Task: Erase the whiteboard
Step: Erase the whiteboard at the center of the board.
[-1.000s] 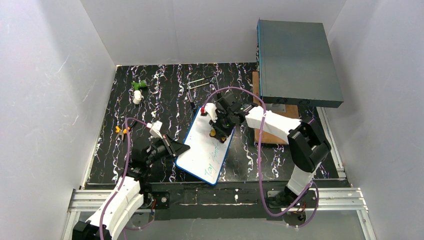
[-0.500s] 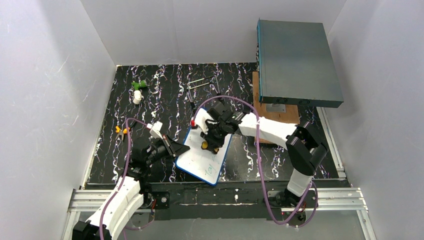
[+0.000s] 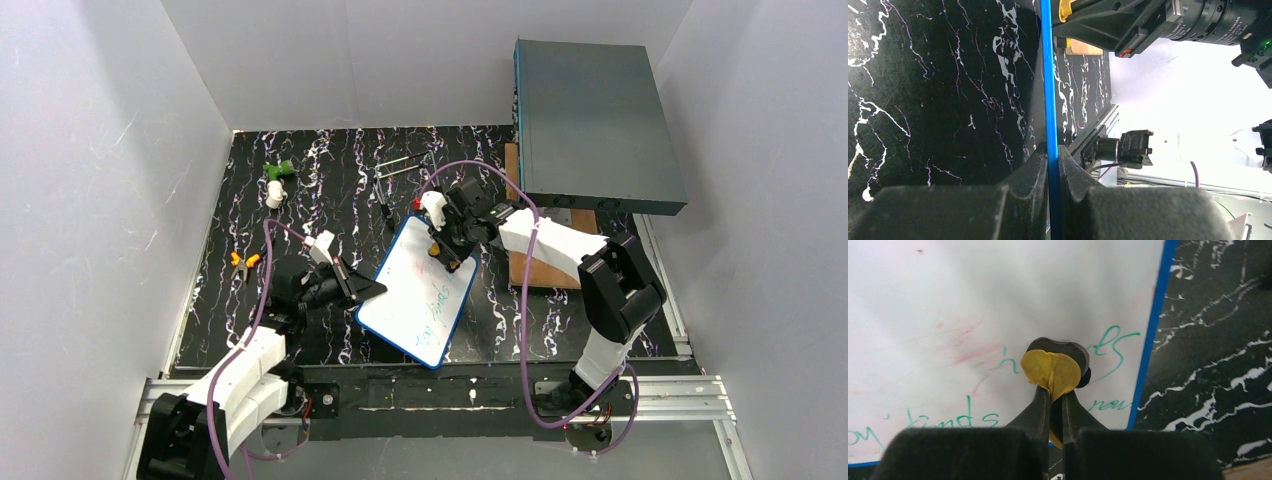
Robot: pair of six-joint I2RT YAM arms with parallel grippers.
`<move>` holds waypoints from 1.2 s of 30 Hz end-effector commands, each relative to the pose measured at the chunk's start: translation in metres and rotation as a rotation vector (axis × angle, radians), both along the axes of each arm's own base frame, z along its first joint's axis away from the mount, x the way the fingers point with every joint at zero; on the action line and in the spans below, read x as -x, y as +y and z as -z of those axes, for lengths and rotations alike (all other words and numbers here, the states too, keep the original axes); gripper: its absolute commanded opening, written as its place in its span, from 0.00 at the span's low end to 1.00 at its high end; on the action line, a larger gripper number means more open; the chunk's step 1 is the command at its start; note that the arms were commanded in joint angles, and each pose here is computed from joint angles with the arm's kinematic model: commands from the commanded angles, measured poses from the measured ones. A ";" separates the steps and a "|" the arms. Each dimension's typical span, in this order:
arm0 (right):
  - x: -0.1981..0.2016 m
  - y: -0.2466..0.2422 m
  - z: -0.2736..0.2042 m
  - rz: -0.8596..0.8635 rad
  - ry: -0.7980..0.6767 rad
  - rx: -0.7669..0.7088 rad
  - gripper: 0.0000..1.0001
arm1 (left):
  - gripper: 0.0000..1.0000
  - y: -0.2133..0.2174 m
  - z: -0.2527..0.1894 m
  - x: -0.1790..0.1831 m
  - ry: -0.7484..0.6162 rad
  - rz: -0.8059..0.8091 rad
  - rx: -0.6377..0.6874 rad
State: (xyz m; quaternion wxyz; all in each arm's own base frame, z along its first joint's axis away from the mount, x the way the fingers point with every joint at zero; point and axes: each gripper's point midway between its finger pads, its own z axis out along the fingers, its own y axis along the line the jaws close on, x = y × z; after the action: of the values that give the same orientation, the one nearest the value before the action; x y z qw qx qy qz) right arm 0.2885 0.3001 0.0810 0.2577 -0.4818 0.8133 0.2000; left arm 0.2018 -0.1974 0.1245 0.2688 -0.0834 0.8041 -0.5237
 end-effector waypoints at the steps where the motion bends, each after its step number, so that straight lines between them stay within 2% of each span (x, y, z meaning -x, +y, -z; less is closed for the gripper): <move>1: 0.039 0.024 -0.012 -0.180 0.098 -0.115 0.01 | 0.00 -0.013 -0.047 0.002 -0.154 0.110 0.070; 4: 0.063 0.036 -0.019 -0.280 0.117 -0.136 0.01 | 0.00 -0.013 -0.044 0.004 -0.151 0.121 0.060; 6: 0.064 0.038 -0.019 -0.284 0.111 -0.129 0.01 | 0.00 -0.012 -0.042 0.005 -0.153 0.127 0.049; 13: -0.006 0.005 -0.004 0.019 -0.027 -0.010 0.01 | 0.00 -0.006 -0.032 0.005 -0.208 0.120 -0.030; 16: -0.018 -0.006 -0.005 0.067 -0.038 -0.004 0.01 | 0.00 -0.003 -0.029 0.003 -0.237 0.103 -0.049; 21: 0.001 0.002 -0.007 -0.022 0.028 -0.046 0.01 | 0.00 -0.002 -0.027 0.001 -0.234 0.099 -0.059; 25: 0.041 0.021 -0.003 -0.193 0.109 -0.076 0.01 | 0.00 -0.002 -0.026 0.000 -0.224 0.097 -0.062; 29: 0.076 0.038 -0.004 -0.338 0.121 -0.070 0.01 | 0.00 -0.002 -0.026 -0.002 -0.229 0.096 -0.074; 36: 0.045 0.030 -0.007 -0.217 0.051 -0.041 0.01 | 0.00 -0.002 -0.026 0.000 -0.234 0.104 -0.073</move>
State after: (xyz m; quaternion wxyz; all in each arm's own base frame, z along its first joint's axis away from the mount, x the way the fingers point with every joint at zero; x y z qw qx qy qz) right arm 0.2286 0.3294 0.0813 0.2050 -0.5694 0.7525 0.2600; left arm 0.1934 -0.1908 0.1110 0.2893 -0.0235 0.8231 -0.4881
